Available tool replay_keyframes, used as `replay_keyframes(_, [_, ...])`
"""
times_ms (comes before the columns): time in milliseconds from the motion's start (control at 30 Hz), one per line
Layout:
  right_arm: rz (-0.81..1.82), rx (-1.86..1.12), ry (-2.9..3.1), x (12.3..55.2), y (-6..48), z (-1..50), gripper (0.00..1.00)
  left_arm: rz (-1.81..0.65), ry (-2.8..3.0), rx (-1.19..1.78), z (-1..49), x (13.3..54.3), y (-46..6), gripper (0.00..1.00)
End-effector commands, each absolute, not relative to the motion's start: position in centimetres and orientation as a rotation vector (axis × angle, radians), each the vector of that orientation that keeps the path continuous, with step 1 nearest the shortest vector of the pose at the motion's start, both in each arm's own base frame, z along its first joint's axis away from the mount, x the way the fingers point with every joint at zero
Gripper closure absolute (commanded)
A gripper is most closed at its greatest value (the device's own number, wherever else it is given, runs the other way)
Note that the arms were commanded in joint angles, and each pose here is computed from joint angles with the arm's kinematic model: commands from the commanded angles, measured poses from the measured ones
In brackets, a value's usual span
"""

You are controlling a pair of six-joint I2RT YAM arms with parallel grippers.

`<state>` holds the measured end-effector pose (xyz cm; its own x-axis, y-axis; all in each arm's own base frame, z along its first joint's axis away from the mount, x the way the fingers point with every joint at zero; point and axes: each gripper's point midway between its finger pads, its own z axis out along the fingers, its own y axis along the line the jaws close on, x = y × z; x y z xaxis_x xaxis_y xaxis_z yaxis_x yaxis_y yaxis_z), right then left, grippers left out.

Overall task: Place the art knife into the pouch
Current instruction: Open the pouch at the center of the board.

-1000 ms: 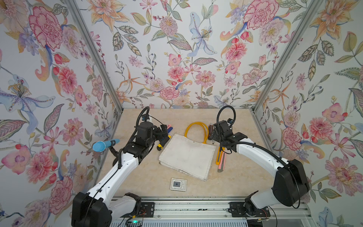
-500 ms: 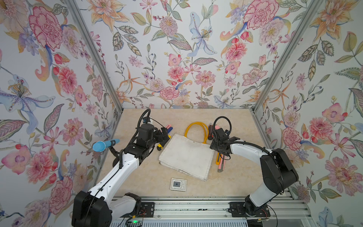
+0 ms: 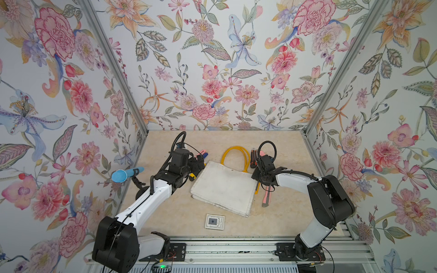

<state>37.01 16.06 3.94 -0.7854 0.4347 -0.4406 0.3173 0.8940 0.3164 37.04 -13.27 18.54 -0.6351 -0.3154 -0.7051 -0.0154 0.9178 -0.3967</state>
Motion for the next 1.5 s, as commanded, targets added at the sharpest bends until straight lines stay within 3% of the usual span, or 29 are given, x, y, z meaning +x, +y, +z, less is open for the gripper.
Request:
replay_keyframes(0, [0.382, 0.543, 2.558, 36.8, 17.3, 3.1, 0.54, -0.466, 2.224, -0.223, 19.3, 37.5, -13.7, 0.0])
replay_keyframes(267, [0.394, 0.538, 2.513, 37.1, 17.5, 4.4, 0.52, -0.454, 2.236, -0.209, 19.0, 38.0, -13.8, 0.0])
replay_keyframes(433, [0.428, 0.533, 2.493, 37.1, 18.4, 5.3, 0.65, -0.45, 2.244, -0.197, 18.9, 38.2, -14.0, 0.0])
replay_keyframes(767, [0.449, 0.517, 2.48, 36.2, 19.3, 6.2, 0.68, -0.453, 2.251, -0.188, 18.6, 38.3, -14.1, 0.0])
replay_keyframes(900, [0.454, 0.494, 2.488, 36.2, 20.0, 6.1, 0.88, -0.457, 2.257, -0.183, 18.4, 38.3, -14.3, 0.0])
replay_keyframes(1200, [0.451, 0.461, 2.537, 36.0, 20.7, 4.4, 0.83, -0.517, 2.26, -0.112, 18.4, 38.5, -15.6, 0.0])
replay_keyframes(1233, [0.453, 0.455, 2.541, 36.0, 20.8, 4.2, 0.85, -0.528, 2.264, -0.091, 18.4, 38.6, -16.0, 0.0])
replay_keyframes(1300, [0.455, 0.45, 2.544, 36.0, 21.0, 4.0, 0.99, -0.535, 2.276, -0.047, 18.4, 38.8, -16.7, 0.0])
replay_keyframes(1467, [0.46, 0.386, 2.487, 36.3, 21.4, 6.6, 1.0, -0.501, 2.326, 0.126, 18.4, 40.4, -19.3, 0.0])
